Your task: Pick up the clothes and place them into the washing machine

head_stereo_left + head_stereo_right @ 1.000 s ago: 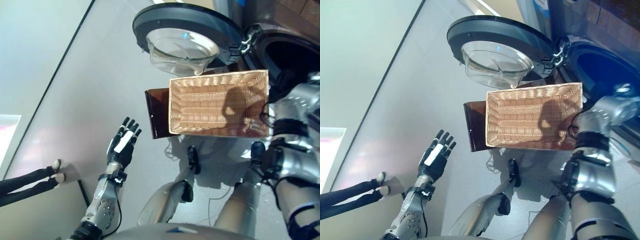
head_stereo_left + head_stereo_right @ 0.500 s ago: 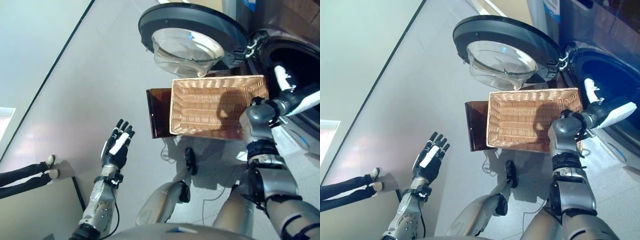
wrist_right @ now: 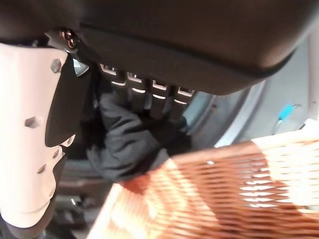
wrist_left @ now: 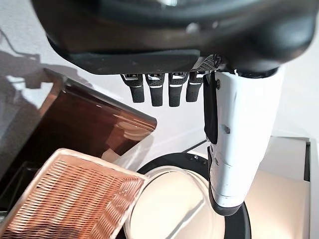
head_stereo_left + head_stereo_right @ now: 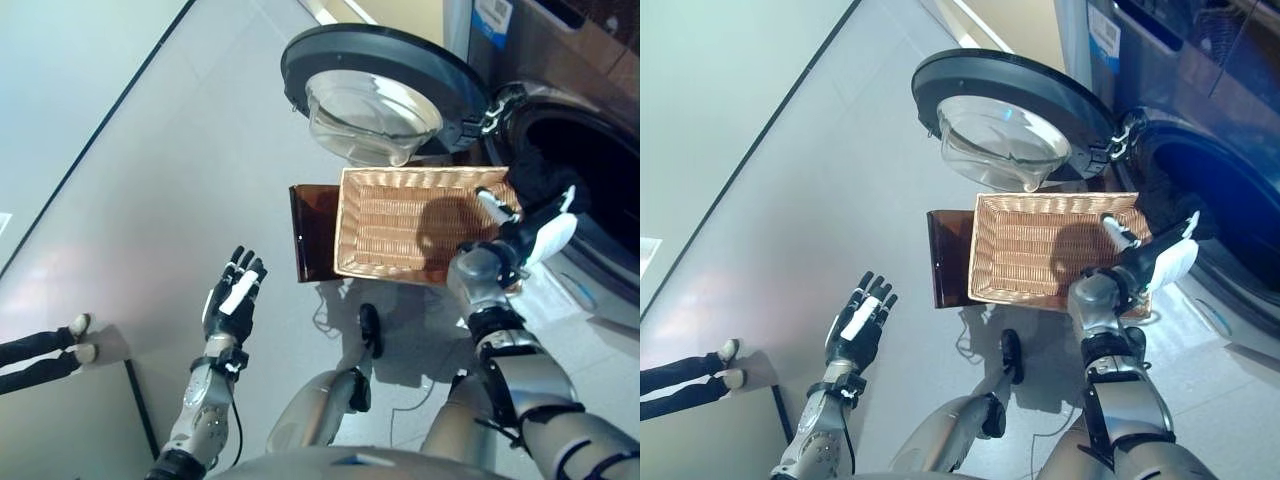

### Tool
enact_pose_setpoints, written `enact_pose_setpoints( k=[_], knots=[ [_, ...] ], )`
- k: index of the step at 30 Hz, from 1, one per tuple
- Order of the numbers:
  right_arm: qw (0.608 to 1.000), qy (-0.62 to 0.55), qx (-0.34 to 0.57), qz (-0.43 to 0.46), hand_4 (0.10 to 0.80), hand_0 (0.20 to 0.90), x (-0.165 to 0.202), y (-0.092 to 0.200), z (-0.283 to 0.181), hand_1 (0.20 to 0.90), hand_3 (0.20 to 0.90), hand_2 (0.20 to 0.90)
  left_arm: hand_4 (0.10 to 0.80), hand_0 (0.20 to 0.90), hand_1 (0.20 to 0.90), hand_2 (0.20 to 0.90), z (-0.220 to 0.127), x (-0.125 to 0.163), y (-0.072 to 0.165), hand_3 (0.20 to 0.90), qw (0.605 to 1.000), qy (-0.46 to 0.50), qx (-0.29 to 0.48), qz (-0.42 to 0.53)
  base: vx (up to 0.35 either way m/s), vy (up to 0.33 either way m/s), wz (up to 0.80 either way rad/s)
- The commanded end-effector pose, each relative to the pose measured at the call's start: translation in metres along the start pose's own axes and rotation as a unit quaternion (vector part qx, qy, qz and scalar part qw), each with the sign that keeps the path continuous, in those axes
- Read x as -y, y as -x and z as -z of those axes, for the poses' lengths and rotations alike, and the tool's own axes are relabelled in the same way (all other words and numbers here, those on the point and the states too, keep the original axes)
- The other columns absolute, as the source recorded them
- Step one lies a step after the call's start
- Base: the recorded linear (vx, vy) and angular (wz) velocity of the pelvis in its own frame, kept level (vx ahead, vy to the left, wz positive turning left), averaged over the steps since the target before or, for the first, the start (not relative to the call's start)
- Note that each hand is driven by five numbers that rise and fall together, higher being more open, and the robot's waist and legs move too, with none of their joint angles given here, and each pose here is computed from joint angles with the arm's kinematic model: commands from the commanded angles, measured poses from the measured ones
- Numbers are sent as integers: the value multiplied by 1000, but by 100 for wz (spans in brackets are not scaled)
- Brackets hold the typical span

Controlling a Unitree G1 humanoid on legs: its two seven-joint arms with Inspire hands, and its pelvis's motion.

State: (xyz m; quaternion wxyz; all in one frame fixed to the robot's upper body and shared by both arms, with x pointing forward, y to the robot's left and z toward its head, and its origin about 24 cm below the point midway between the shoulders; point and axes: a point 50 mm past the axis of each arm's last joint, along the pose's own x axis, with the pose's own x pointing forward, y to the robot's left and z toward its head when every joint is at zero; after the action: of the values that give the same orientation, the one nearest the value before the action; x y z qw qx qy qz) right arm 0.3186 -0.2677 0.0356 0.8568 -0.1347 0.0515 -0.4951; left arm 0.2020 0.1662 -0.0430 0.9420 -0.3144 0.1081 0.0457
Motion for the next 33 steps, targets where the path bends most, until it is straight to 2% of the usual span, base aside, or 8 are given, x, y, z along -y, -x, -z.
enact_pose_setpoints(
  k=[1, 6, 9, 14, 21, 29, 33],
  knots=[
    [999, 28, 22, -39, 800, 900, -2, 8, 11, 900, 900, 900, 800, 900, 900, 900, -20, -15, -10, 900, 996, -58, 53, -28, 32, -49, 8],
    [994, 64, -32, -85, 800, 900, 0, 28, 50, 900, 900, 900, 800, 900, 900, 900, -3, -36, -12, 900, 990, -111, 8, -83, 40, -58, 2],
    [983, 112, -58, -131, 800, 900, 7, 50, 84, 900, 900, 900, 800, 900, 900, 900, 10, -53, -10, 900, 980, -146, -28, -131, 77, -60, -2],
    [974, 130, -90, -162, 800, 900, 13, 70, 108, 900, 900, 900, 800, 900, 900, 900, 19, -68, -6, 900, 968, -168, -56, -179, 70, -47, 3],
    [962, 138, -108, -211, 800, 900, 16, 90, 125, 900, 900, 900, 800, 900, 900, 900, 21, -86, -1, 900, 951, -191, -76, -232, 59, -45, -6],
    [941, 169, -93, -279, 800, 900, 17, 103, 134, 900, 900, 900, 800, 900, 900, 900, 25, -91, 3, 900, 942, -209, -96, -244, 45, -23, -4],
    [932, 159, -116, -305, 800, 900, 23, 109, 143, 900, 900, 900, 800, 900, 900, 900, 27, -98, 8, 900, 935, -212, -109, -262, 56, -28, -1]
  ],
)
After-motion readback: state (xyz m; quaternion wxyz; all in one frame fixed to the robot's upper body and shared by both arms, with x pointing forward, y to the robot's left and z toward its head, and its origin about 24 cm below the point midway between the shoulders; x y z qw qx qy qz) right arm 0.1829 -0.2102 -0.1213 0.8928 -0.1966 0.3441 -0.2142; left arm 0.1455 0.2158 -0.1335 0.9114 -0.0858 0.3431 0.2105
